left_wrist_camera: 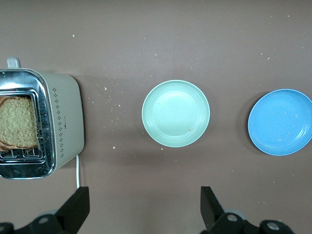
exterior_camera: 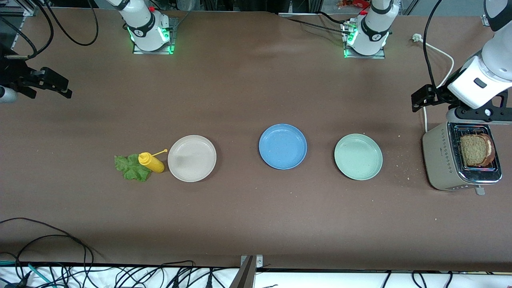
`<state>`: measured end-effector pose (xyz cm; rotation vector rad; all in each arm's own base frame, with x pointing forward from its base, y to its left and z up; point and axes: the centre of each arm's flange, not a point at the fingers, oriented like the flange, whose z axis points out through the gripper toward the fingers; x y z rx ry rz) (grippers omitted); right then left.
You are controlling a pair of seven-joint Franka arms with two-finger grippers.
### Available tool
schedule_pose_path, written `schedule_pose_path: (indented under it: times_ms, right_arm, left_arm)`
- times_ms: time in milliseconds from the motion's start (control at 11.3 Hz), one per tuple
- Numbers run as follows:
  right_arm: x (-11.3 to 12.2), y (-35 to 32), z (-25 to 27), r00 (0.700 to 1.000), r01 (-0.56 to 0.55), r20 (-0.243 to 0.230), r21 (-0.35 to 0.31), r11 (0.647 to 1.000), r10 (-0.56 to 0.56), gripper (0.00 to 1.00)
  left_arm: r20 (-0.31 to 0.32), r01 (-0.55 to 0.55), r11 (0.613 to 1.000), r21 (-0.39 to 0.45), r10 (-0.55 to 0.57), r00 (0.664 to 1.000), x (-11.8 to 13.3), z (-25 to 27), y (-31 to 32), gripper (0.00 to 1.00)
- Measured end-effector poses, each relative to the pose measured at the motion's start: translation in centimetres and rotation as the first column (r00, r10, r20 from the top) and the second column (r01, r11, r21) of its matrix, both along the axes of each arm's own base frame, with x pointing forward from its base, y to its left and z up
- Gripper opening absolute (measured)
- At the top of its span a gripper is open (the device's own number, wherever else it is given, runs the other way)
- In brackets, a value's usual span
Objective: Make sandwich in blue plate with both arms
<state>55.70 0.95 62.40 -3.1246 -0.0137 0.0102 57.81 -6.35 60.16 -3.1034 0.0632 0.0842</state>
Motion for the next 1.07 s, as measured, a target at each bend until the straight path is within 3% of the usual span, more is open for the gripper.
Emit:
schedule_pose_path:
  times_ms: [889,1066]
  right_arm:
    - [0.27,0.27,-0.35,1.000,0.025,0.013,0.005,1.000,-0.025,1.00]
    - [0.36,0.62,0.28,0.999,0.022,0.034,0.023,0.999,-0.023,1.00]
  left_arm:
    - [0.000,0.000,1.000,0.000,0.000,1.000,0.00,0.00,0.00,1.00]
    - [0.000,0.000,1.000,0.000,0.000,1.000,0.00,0.00,0.00,1.00]
